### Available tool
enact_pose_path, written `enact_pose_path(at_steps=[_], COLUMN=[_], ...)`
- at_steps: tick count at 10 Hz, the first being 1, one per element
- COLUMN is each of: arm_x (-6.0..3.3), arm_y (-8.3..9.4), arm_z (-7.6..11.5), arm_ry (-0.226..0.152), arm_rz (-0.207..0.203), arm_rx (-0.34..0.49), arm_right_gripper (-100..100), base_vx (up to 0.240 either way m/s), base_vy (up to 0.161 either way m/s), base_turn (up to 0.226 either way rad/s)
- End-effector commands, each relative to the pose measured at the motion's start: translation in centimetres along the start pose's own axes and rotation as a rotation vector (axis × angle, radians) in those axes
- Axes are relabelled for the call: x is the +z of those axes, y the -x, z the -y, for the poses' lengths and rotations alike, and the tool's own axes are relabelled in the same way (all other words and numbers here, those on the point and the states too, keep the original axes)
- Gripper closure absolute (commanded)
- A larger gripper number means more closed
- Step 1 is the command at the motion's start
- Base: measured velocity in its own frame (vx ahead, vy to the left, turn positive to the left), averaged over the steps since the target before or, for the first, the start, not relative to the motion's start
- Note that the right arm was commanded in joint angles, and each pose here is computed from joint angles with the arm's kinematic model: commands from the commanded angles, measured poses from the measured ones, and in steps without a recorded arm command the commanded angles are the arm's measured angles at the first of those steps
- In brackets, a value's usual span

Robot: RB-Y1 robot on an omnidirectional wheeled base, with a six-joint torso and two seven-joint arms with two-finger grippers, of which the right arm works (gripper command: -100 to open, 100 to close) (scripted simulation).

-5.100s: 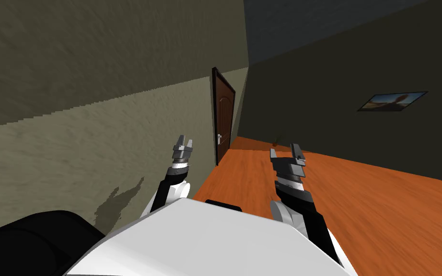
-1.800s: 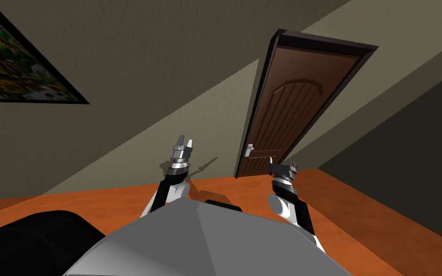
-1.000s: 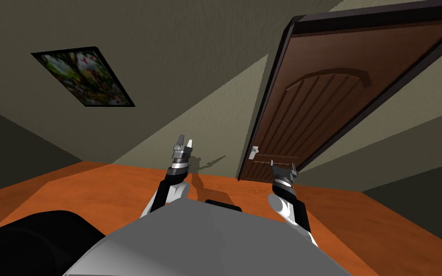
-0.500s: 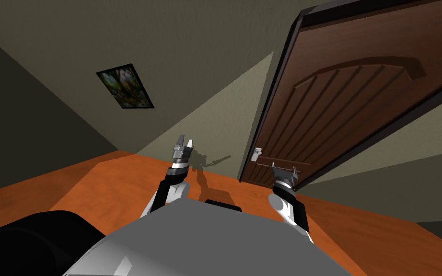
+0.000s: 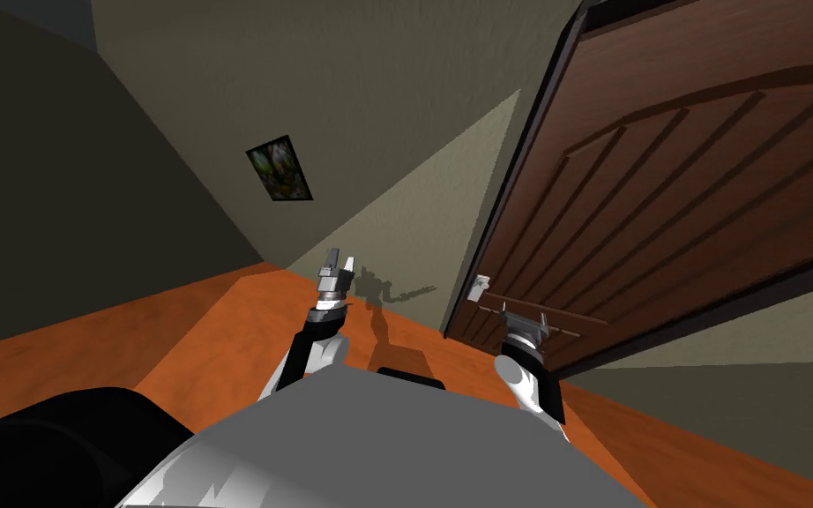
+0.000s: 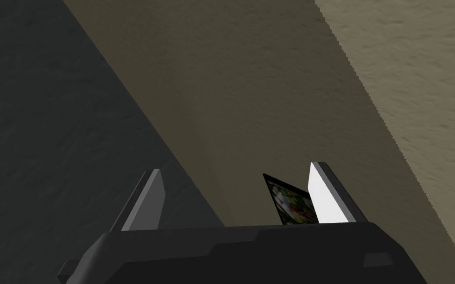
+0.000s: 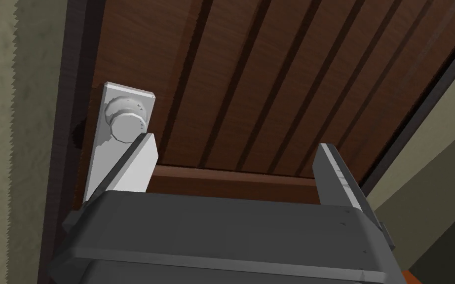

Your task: Pull the door open

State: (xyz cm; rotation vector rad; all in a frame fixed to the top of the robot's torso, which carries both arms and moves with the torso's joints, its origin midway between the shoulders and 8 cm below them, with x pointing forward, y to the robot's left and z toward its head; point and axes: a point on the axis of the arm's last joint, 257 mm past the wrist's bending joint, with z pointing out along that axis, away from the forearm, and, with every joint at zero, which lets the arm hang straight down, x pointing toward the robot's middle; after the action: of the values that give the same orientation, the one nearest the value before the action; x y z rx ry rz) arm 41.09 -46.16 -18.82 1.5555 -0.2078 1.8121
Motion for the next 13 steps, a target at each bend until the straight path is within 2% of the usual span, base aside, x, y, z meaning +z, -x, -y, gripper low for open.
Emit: enact_pose_path(at_steps=[1,4,8,13], arm_x=[0.10,0.14,0.04,-0.36], arm_y=[1.3,3.8,6.1,9.6], arm_z=[-0.3,-0.7,-1.1,-1.8], arm_ry=[0.012,0.040,0.069,0.119], arm_rz=[0.028,0.088,0.143,0.225], arm_rx=[0.031,0.097,0.156,0.243], arm_right_gripper=[-100,-100,-100,-100], base_vx=[-0.070,-0.082,-0.075,-0.107], base_vy=[-0.140,-0.126,-0.124,-0.126], base_turn=[0.314,0.301,0.292,0.364])
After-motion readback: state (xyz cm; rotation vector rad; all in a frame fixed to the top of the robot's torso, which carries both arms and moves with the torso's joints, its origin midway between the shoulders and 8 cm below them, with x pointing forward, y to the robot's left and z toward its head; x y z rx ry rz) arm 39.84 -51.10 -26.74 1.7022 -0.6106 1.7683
